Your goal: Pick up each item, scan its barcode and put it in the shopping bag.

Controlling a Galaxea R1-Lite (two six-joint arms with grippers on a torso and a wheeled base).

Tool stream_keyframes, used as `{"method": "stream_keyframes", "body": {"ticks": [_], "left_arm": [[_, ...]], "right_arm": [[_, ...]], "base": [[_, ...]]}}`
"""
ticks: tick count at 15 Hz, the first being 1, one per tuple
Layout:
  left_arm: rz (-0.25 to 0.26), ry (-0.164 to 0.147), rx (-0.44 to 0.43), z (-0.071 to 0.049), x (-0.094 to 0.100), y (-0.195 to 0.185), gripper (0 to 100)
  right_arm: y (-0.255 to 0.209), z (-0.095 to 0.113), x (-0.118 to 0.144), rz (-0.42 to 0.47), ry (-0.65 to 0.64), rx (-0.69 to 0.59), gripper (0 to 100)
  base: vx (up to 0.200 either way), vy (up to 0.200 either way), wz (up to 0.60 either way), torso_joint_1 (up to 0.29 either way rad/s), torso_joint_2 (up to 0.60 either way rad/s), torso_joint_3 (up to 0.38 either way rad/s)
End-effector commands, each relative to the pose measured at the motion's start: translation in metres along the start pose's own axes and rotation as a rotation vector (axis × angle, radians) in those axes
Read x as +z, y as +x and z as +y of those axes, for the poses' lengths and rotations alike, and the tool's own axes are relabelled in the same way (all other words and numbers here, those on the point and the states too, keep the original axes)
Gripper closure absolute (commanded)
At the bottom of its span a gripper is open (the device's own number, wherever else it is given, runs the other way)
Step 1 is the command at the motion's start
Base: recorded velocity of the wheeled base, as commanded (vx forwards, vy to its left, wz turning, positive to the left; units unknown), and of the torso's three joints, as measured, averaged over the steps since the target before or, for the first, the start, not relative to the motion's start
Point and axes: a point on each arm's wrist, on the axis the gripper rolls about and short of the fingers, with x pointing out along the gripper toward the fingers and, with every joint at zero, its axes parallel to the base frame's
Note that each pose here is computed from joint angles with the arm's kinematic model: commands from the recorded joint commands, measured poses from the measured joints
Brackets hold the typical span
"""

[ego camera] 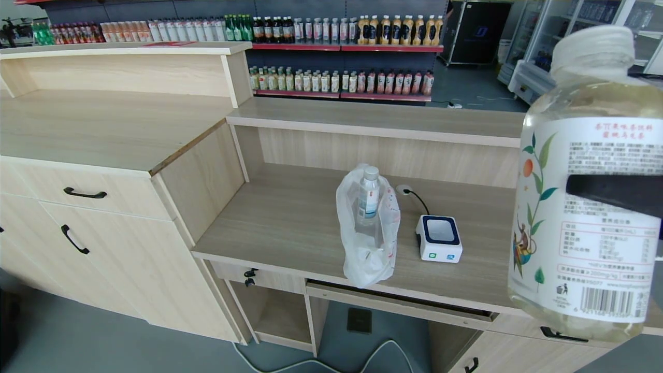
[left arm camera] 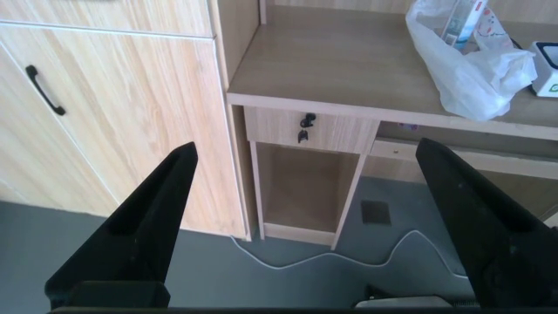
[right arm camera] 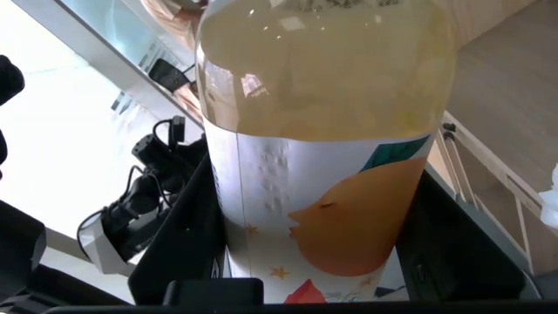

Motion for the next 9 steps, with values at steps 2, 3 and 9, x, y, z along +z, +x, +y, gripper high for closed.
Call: {"method": "stream_keyframes", "body": {"ticks": [2,3,9], "left_arm": [[0.001,0.0,0.0,0.0,0.0001,0.0001,0],[0.001,0.0,0.0,0.0,0.0001,0.0001,0],[0.001,0.0,0.0,0.0,0.0001,0.0001,0]], "right_arm": [[0.0006,-0.0024,-0.0041,0.011,0.001,-0.004,100],[0.0006,-0.0028,-0.0045,0.009,-0.003,-0.01,100],[0.0014,-0.0044,-0.0046,0.004,-0.016,-0.031,100]], "base": [[0.0,0.0,0.0,0.0,0.0,0.0],[0.0,0.0,0.0,0.0,0.0,0.0],[0.0,0.0,0.0,0.0,0.0,0.0]]}}
